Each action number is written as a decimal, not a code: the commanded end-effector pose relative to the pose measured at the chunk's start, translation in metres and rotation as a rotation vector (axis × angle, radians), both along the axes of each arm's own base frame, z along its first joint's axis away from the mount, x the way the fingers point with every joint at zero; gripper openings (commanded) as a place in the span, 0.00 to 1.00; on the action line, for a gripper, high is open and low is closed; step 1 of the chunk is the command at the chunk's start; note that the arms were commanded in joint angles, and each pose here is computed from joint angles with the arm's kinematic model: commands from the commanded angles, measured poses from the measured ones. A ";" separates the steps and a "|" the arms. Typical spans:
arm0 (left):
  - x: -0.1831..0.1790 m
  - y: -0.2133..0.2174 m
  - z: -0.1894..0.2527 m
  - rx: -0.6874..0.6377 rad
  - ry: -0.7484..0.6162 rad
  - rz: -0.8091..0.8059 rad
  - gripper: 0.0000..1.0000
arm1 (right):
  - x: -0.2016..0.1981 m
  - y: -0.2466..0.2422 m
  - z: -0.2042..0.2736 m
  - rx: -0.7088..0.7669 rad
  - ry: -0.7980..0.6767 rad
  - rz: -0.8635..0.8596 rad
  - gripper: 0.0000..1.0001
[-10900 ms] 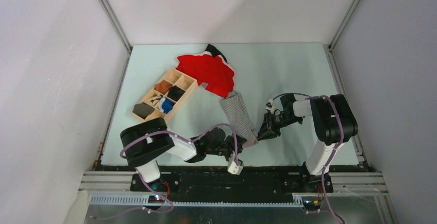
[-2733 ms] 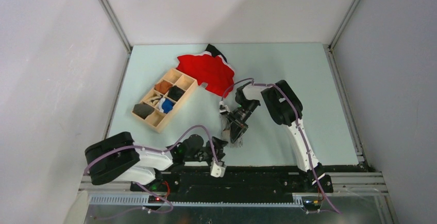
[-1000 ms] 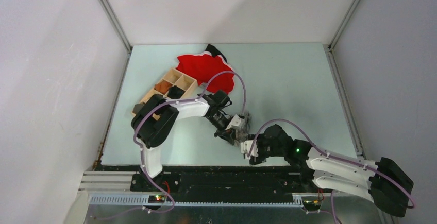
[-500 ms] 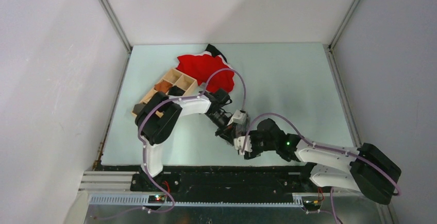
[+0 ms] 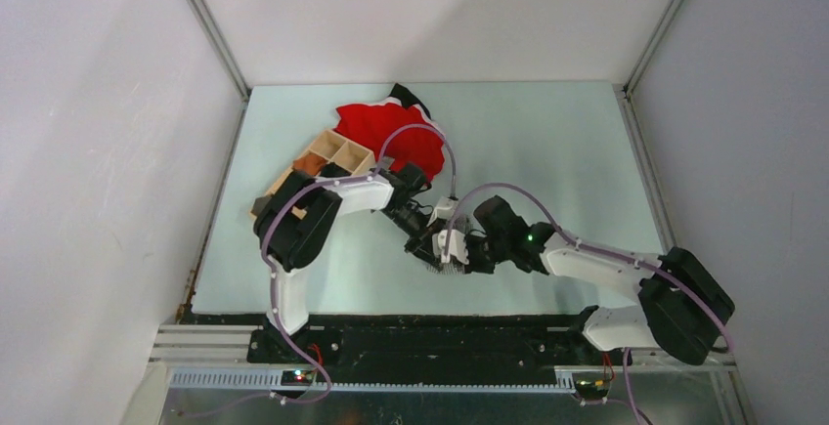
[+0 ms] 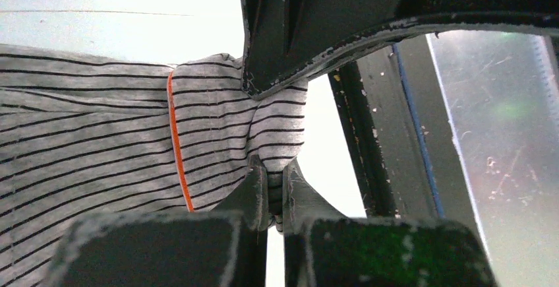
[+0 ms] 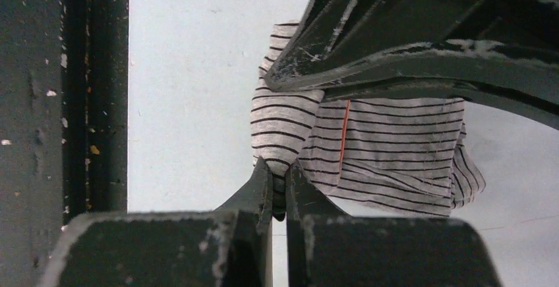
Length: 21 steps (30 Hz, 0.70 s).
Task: Roll the underwear
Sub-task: Roll the underwear to the center of the board.
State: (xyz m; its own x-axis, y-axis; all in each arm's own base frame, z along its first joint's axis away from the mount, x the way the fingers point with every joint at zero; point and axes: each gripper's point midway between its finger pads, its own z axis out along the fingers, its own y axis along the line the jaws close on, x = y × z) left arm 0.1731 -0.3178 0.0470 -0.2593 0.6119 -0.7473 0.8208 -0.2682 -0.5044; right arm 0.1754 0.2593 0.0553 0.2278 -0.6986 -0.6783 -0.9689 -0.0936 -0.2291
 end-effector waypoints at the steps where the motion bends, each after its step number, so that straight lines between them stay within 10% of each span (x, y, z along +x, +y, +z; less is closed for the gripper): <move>1: -0.003 0.008 0.008 0.043 0.170 0.043 0.00 | -0.012 -0.012 0.006 -0.063 0.239 -0.047 0.01; 9: -0.003 0.014 0.031 0.053 0.474 -0.021 0.00 | -0.008 -0.039 -0.019 -0.169 0.860 -0.230 0.00; 14: 0.014 0.019 0.023 0.074 0.541 0.045 0.02 | 0.016 -0.044 -0.027 -0.173 0.993 -0.332 0.00; 17: 0.020 0.019 0.023 0.073 0.565 0.081 0.24 | 0.021 -0.043 -0.037 -0.217 1.054 -0.369 0.00; 19: 0.024 0.019 0.021 0.092 0.586 0.102 0.89 | 0.022 -0.043 -0.040 -0.245 1.100 -0.398 0.00; 21: 0.030 0.017 0.021 0.105 0.615 0.129 0.98 | 0.025 -0.041 -0.045 -0.281 1.133 -0.431 0.00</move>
